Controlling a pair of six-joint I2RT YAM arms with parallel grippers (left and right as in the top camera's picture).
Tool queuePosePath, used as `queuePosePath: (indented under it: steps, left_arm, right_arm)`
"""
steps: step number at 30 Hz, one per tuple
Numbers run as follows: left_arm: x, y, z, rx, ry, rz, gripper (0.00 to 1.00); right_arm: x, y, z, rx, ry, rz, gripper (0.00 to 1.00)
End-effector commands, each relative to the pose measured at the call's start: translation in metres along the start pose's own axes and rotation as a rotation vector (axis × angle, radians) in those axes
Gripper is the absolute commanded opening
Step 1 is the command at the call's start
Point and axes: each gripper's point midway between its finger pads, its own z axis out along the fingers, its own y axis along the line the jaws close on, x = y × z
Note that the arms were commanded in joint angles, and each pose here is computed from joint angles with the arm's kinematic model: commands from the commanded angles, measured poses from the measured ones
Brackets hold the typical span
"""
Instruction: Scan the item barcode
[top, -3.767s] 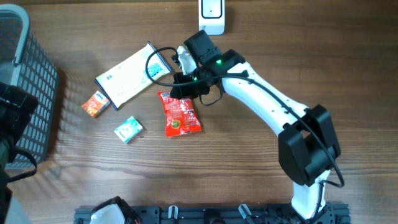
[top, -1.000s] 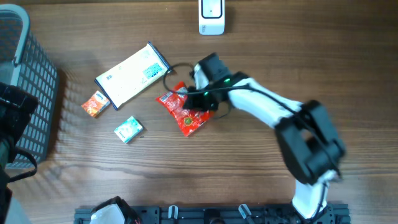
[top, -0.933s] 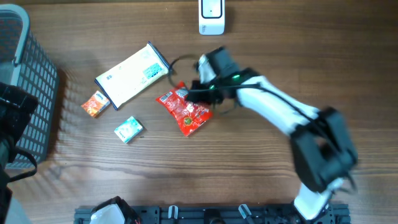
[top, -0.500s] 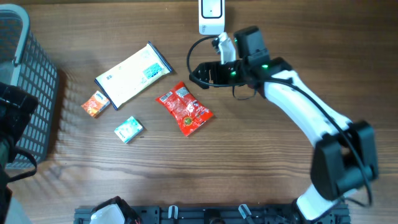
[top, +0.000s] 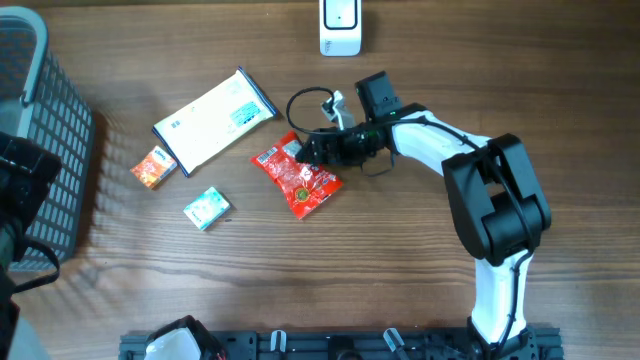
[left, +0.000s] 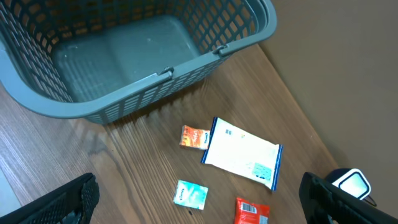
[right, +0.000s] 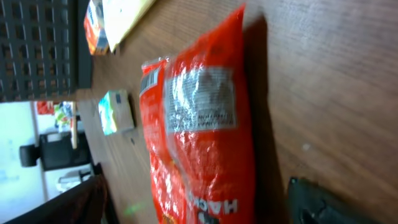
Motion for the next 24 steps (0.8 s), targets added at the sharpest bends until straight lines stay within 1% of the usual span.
queuePosePath:
  steps: [1, 3, 5, 9, 11, 12, 13, 14, 16, 21, 24]
  left_arm:
    - [-0.001, 0.0, -0.001, 0.004, -0.005, -0.015, 1.0]
    - [-0.001, 0.0, -0.001, 0.004, -0.005, -0.015, 1.0]
    - [-0.001, 0.0, -0.001, 0.004, -0.005, -0.015, 1.0]
    - [-0.001, 0.0, -0.001, 0.004, -0.005, -0.015, 1.0]
    - [-0.001, 0.0, -0.001, 0.004, -0.005, -0.015, 1.0]
    - [-0.001, 0.0, -0.001, 0.004, -0.005, -0.015, 1.0]
    - [-0.001, 0.0, -0.001, 0.004, -0.005, -0.015, 1.0]
    - [-0.001, 0.0, -0.001, 0.004, -0.005, -0.015, 1.0]
    - [-0.001, 0.0, -0.001, 0.004, -0.005, -0.015, 1.0]
    - [-0.001, 0.0, -0.001, 0.004, -0.005, -0.015, 1.0]
    - [-0.001, 0.0, -0.001, 0.004, -0.005, -0.015, 1.0]
  right_arm:
    - [0.032, -0.021, 0.029, 0.1, 0.098, 0.059, 0.86]
    - [0.039, -0.024, 0.037, 0.162, 0.112, 0.077, 0.85]
    - [0.043, -0.023, 0.045, 0.203, 0.117, 0.089, 0.8]
    - [0.047, -0.016, 0.053, 0.21, 0.123, 0.096, 0.63]
    - [0.046, -0.016, 0.054, 0.209, 0.119, 0.102, 0.47]
    - [0.046, -0.016, 0.054, 0.208, 0.118, 0.101, 0.37]
    - [0.046, -0.015, 0.054, 0.208, 0.117, 0.101, 0.3]
    - [0.045, -0.015, 0.054, 0.208, 0.116, 0.104, 0.2]
    - [0.045, -0.015, 0.054, 0.209, 0.113, 0.123, 0.05]
    - [0.042, -0.014, 0.054, 0.201, 0.101, 0.147, 0.04]
    - [0.038, -0.01, 0.044, 0.188, 0.09, 0.161, 0.04]
